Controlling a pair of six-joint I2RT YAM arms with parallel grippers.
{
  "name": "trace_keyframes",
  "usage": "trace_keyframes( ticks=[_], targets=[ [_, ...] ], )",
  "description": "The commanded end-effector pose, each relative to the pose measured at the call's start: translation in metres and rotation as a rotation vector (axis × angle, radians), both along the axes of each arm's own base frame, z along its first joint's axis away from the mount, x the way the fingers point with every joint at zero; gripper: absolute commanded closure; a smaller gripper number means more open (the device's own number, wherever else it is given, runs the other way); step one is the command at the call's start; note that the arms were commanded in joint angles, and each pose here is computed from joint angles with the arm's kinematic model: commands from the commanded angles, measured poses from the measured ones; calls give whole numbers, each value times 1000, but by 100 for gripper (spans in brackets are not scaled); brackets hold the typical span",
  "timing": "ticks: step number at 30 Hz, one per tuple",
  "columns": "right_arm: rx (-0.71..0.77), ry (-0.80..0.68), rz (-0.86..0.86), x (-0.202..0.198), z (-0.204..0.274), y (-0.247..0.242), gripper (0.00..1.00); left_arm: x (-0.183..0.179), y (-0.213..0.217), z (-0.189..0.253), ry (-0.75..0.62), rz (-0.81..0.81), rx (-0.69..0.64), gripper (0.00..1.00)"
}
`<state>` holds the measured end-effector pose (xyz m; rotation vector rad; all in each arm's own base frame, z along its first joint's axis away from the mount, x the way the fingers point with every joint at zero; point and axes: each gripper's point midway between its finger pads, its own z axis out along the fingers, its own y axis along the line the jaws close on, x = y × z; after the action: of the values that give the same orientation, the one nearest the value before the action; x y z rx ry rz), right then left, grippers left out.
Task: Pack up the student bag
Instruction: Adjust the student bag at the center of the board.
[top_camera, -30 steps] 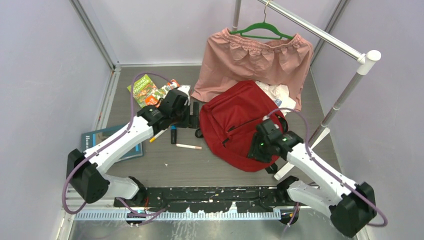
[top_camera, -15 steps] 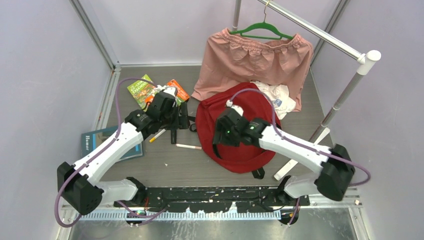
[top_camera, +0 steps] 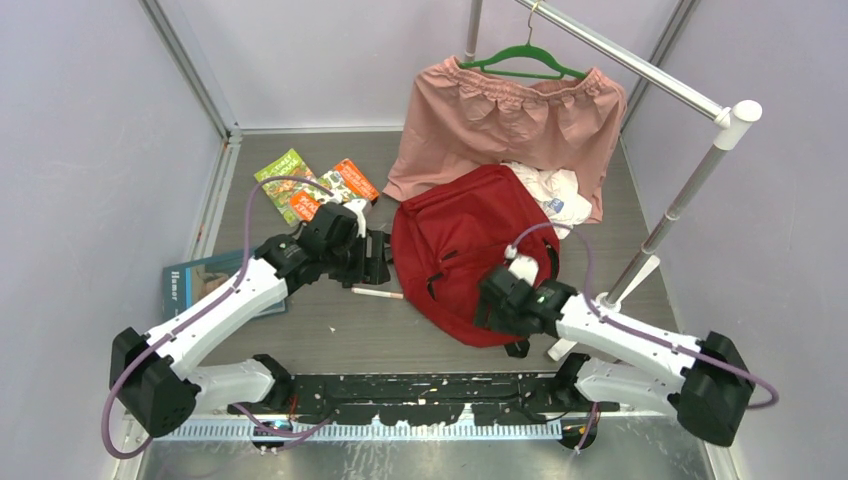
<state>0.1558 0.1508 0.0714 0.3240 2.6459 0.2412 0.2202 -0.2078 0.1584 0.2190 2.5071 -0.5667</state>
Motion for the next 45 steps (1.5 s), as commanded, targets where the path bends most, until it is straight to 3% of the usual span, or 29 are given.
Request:
trace_keyframes(
  ticks=[1, 4, 7, 12, 18, 22, 27, 34, 41, 45],
  targets=[
    [217, 9, 45, -17, 0, 73, 26, 11, -9, 7, -30, 25, -54, 29],
    [216, 13, 150, -14, 9, 112, 24, 12, -9, 5, -16, 34, -38, 29],
    [170, -81, 224, 4, 39, 130, 21, 13, -9, 6, -15, 34, -29, 29],
    [87, -263, 270, 25, 77, 107, 18, 9, -8, 11, -24, 4, -27, 27],
    [-119, -245, 75, 20, 61, 30, 15, 0, -38, 20, -17, -118, -100, 27],
    [-92, -280, -92, 12, 67, -9, 15, -27, -91, 23, -13, -310, -120, 27],
    [28, -323, -267, 2, 73, -40, 15, -42, -141, 12, 41, -403, -197, 27],
    [161, -268, -263, -4, 60, -19, 35, -60, -153, -25, 142, -385, -233, 30],
    [139, -205, -243, 4, 48, -1, 41, -67, -150, -38, 180, -374, -230, 30],
    [158, -198, -260, 13, 41, 0, 53, -71, -148, -37, 178, -372, -238, 30]
  ],
)
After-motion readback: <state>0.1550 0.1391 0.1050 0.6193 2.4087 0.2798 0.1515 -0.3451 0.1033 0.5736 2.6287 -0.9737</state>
